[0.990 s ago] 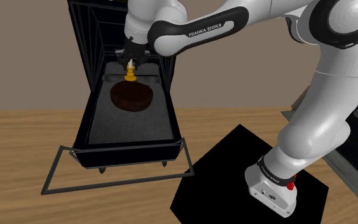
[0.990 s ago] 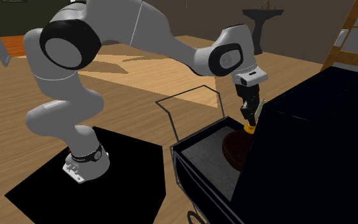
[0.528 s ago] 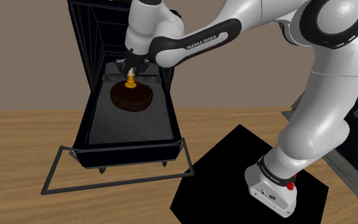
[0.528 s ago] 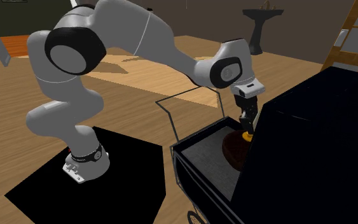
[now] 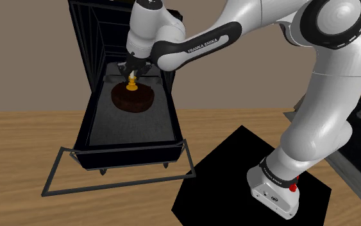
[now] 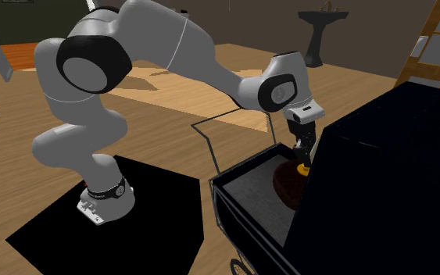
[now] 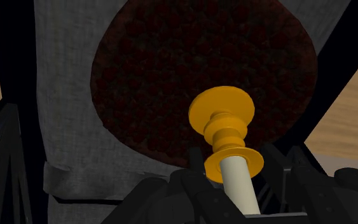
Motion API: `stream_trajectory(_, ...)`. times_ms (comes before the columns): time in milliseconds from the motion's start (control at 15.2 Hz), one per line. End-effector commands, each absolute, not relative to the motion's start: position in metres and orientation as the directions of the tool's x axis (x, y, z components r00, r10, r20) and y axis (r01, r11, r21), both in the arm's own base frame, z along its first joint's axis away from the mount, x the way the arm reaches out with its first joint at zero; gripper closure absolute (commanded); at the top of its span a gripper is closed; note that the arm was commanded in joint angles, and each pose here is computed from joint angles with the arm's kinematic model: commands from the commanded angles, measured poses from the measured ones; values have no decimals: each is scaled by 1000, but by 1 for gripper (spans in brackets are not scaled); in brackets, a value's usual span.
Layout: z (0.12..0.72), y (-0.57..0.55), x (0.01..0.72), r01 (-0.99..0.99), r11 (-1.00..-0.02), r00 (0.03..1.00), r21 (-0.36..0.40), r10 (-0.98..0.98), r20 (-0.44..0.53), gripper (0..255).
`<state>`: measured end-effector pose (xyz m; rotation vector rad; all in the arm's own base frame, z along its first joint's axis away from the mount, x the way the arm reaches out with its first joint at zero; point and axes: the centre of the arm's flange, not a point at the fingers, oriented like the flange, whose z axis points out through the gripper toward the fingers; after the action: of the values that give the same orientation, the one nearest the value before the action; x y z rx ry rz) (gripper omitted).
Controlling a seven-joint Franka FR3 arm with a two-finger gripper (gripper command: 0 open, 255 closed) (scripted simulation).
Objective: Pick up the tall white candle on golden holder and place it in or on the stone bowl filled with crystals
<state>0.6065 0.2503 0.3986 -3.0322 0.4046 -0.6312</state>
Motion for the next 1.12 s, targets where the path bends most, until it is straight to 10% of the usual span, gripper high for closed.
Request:
stream_trajectory(0,399,250,606,-248,-966,885,-70,-255,390,255)
stream_trajectory(66,399,250,606,-248,-966,885,-70,-255,390,0)
stream_trajectory(1056,444,252,587,-248,-966,885,-70,-255,390,0)
